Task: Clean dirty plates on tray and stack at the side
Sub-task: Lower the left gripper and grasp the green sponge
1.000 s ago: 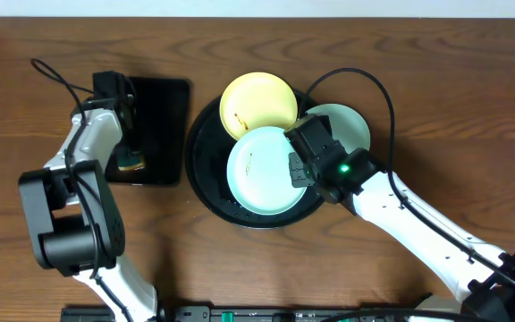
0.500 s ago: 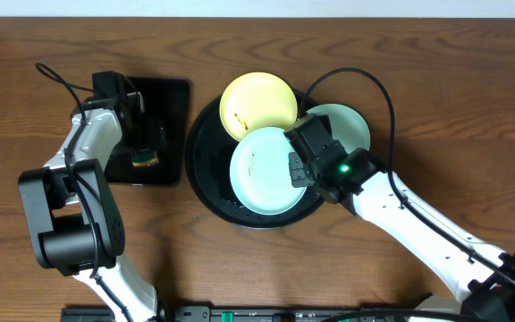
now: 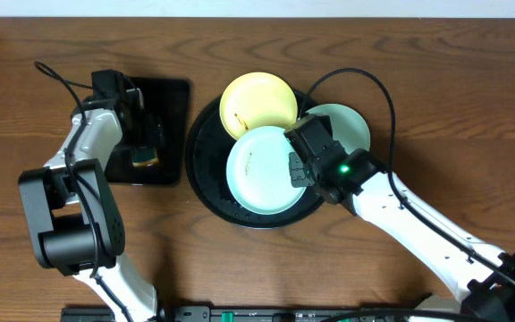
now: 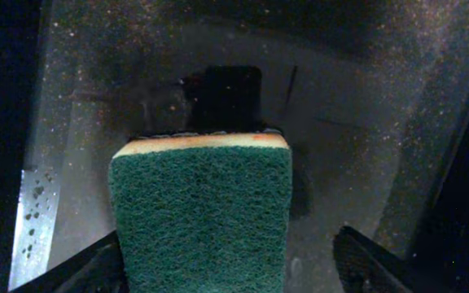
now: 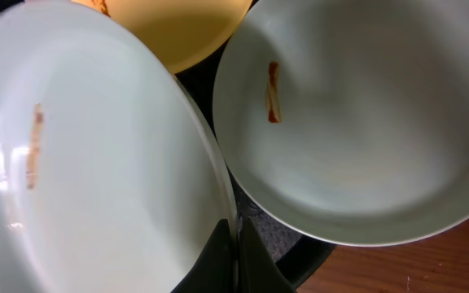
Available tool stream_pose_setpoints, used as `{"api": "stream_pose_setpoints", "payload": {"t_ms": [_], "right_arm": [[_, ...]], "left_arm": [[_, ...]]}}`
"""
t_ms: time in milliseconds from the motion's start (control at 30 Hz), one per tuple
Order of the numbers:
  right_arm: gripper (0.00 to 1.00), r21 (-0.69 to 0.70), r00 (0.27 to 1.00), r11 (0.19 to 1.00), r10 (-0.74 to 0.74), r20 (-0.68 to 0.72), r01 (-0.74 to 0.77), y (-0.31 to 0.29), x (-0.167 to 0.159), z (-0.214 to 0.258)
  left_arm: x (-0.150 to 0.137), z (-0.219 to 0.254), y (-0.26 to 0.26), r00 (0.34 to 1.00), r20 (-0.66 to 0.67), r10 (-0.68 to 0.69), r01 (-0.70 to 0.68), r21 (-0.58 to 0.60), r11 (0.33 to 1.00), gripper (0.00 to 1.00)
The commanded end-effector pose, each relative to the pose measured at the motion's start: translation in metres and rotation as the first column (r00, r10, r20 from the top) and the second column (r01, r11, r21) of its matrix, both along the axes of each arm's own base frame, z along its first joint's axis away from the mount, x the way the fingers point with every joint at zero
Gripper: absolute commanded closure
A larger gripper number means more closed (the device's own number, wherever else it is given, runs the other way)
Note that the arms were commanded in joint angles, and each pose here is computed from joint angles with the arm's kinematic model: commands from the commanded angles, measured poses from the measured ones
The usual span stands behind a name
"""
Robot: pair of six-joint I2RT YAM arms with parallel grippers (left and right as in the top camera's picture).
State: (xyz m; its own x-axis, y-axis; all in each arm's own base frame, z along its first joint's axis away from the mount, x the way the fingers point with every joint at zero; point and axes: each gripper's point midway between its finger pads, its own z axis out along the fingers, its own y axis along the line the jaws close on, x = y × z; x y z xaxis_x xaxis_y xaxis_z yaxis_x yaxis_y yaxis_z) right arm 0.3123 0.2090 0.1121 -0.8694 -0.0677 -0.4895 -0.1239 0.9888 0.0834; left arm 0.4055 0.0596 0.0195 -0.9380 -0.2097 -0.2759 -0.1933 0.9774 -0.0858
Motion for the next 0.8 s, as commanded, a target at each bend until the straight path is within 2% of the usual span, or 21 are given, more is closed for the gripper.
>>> {"api": "stream_pose_setpoints", "payload": {"t_ms": [0, 267, 333, 367, 400, 467, 533, 567, 667, 700, 767], "right_arm": [[0.99, 0.001, 1.0, 1.0, -0.029, -0.006, 0.029, -0.003, 0.001, -0.005], [0.99, 0.002, 0.999, 0.999, -0.045, -0.019, 0.045, -0.003, 0.0, -0.009], [0.99, -0.006, 0.999, 0.999, -0.045, -0.028, 0.045, -0.003, 0.0, -0.013], [0.99, -0.01, 0.998, 0.999, -0.045, -0.034, 0.045, -0.003, 0.0, -0.016], [0.99, -0.015, 0.998, 0.999, -0.045, -0.039, 0.045, -0.003, 0.0, -0.018], [0.99, -0.019, 0.997, 0.999, -0.05, -0.054, 0.049, -0.003, -0.001, -0.024], [0.99, -0.012, 0.997, 0.999, -0.045, -0.063, 0.044, -0.001, -0.002, -0.025], [0.99, -0.01, 0.997, 0.999, -0.044, -0.064, 0.044, -0.001, -0.002, -0.025], [0.99, -0.002, 0.997, 0.999, -0.043, -0.057, 0.043, 0.001, -0.001, -0.024], [0.99, -0.001, 0.997, 0.999, -0.042, -0.058, 0.042, 0.001, -0.001, -0.024], [0.99, 0.0, 0.997, 0.999, -0.042, -0.059, 0.042, 0.001, -0.001, -0.024]], "left_arm": [[-0.004, -0.012, -0.003, 1.0, -0.022, -0.01, 0.01, -0.015, 1.0, 0.24], [-0.008, -0.024, -0.004, 1.0, -0.013, -0.009, 0.009, -0.01, 1.0, 0.24], [-0.007, -0.023, -0.003, 1.0, -0.008, -0.009, 0.009, -0.009, 1.0, 0.27], [-0.006, -0.023, -0.003, 1.0, -0.003, -0.009, 0.009, -0.009, 1.0, 0.35], [-0.005, -0.023, -0.003, 1.0, 0.003, -0.01, 0.01, -0.007, 1.0, 0.5], [-0.002, -0.022, -0.002, 1.0, 0.016, -0.01, 0.01, -0.005, 1.0, 0.69], [0.001, -0.021, -0.002, 1.0, 0.028, -0.01, 0.01, -0.003, 1.0, 0.81], [0.002, -0.02, -0.003, 0.999, 0.032, -0.011, 0.011, -0.006, 1.0, 0.92], [0.003, -0.02, -0.002, 0.999, 0.035, -0.011, 0.011, -0.006, 1.0, 0.92], [0.003, -0.02, -0.002, 0.999, 0.035, -0.011, 0.011, -0.005, 1.0, 0.89], [0.002, -0.02, -0.003, 0.999, 0.031, -0.011, 0.011, -0.006, 1.0, 0.29]]}}
